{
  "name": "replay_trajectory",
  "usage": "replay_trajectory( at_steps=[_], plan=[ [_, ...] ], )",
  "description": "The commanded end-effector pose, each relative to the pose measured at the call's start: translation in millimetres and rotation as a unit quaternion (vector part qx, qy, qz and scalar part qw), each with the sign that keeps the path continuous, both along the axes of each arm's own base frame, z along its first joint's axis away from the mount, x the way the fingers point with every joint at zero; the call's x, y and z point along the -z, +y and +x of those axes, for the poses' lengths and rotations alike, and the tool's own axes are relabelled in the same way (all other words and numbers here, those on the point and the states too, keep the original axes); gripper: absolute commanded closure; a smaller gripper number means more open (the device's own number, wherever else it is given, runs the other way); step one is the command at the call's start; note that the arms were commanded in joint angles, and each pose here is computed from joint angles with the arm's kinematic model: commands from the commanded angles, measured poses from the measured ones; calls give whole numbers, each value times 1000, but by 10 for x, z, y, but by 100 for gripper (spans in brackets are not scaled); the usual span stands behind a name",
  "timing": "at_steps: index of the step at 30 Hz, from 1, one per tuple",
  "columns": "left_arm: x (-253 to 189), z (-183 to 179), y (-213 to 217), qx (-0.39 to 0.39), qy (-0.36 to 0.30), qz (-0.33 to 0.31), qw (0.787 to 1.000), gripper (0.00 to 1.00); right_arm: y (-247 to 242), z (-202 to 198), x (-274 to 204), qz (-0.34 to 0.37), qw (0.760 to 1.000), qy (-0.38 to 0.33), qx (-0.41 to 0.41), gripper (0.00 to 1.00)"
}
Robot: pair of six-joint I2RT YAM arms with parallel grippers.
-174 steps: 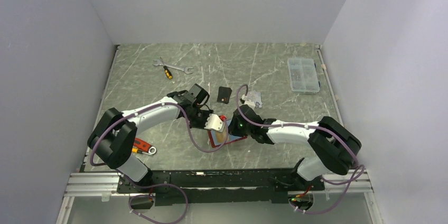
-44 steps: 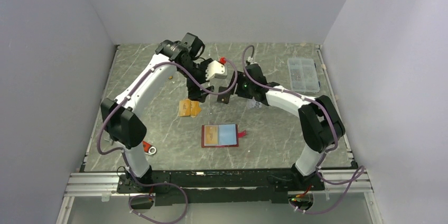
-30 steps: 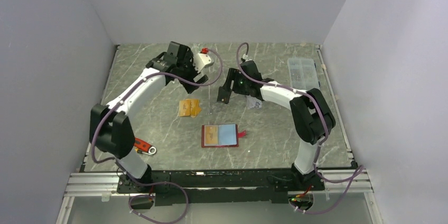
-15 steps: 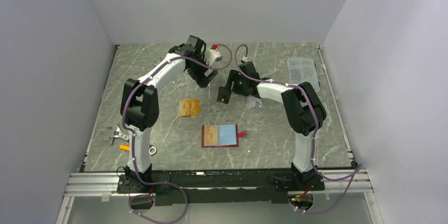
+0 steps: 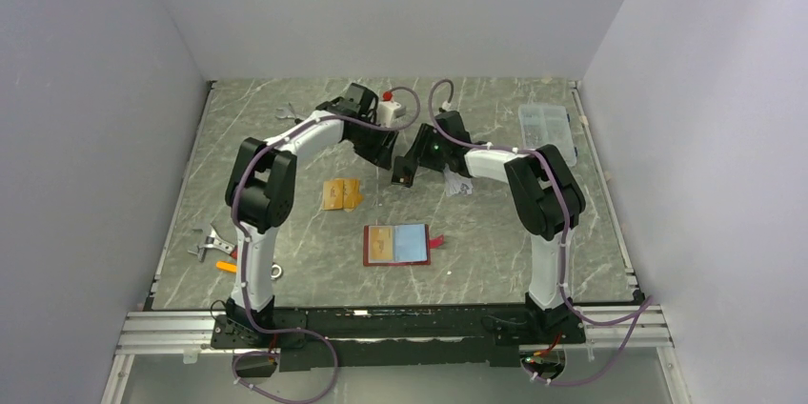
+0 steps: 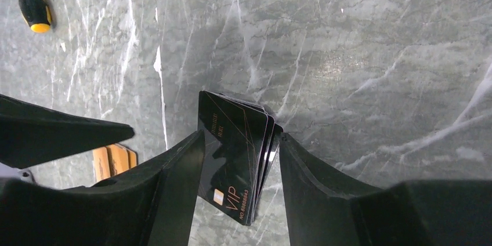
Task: Put the credit cards into the card holder
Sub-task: Pick up the credit card from the center of the board.
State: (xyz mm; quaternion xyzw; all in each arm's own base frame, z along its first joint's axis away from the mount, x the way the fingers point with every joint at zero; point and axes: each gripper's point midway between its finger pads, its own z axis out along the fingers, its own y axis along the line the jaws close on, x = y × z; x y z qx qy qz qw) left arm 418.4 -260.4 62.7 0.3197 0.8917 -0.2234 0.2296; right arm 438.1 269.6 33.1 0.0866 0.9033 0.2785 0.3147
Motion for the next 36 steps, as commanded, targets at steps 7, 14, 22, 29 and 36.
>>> replay_trajectory(
  at_steps=[7,14,22,29,36],
  plan=[
    [53,182,-240,0,-55,28,998,51,50,-167,207,56,998,30,0,51],
    [164,211,-207,0,-60,49,997,52,-20,-423,307,80,996,48,15,53],
    [211,249,-264,8,-78,74,994,53,-53,-550,376,90,994,57,17,56],
    [268,253,-235,10,-79,87,993,54,78,-693,407,109,992,66,-2,60],
    [324,143,-155,22,-72,100,992,55,150,-887,455,115,990,77,-4,62]
  ],
)
